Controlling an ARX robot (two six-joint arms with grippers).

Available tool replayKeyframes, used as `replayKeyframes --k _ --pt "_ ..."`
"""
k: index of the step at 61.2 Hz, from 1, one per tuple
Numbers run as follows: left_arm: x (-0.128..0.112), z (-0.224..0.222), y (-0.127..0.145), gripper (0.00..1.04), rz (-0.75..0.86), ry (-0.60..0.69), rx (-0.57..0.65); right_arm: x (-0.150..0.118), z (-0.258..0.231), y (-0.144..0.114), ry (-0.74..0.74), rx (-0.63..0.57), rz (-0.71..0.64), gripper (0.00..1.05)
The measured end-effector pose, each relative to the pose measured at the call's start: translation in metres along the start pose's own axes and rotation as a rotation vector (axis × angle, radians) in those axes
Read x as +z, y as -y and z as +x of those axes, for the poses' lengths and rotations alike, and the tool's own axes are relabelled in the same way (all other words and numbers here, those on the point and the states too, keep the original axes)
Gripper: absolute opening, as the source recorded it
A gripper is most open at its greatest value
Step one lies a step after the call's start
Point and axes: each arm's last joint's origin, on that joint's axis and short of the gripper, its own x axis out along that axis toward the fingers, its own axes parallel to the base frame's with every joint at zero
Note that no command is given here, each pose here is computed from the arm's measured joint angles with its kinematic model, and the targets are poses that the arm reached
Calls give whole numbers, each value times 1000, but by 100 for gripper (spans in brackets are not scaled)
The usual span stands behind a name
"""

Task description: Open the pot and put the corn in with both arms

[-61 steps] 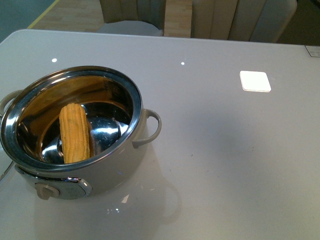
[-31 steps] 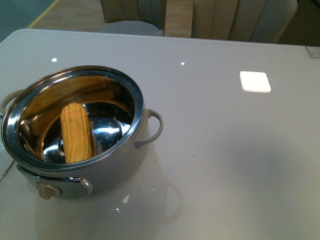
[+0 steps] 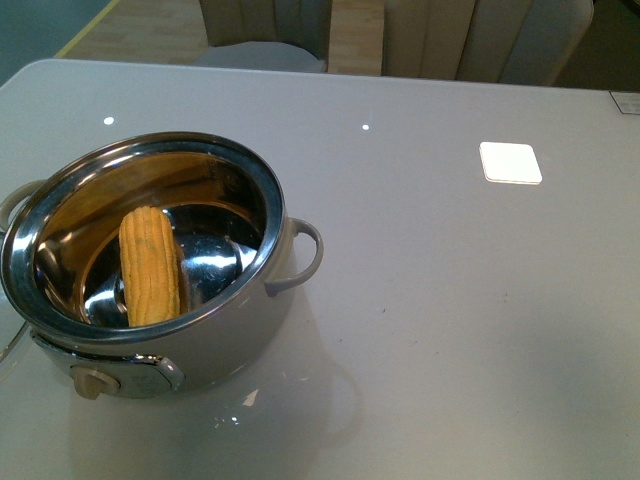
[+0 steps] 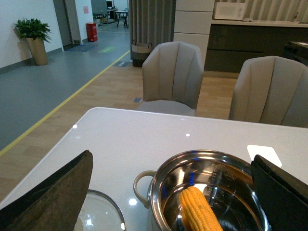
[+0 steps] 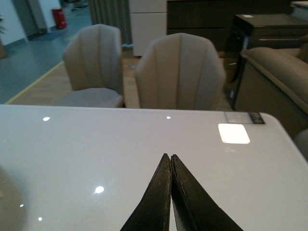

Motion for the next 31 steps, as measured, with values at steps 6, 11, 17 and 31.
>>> replayKeyframes --k 6,11,17,31 --pt "0 0 0 98 0 0 0 -3 -5 0 0 3 0 2" --pt "0 0 0 98 0 0 0 -6 -9 1 1 3 0 2" --pt "0 0 0 98 0 0 0 -9 -14 1 23 2 0 2" --pt "0 0 0 98 0 0 0 -9 -22 1 29 3 0 2"
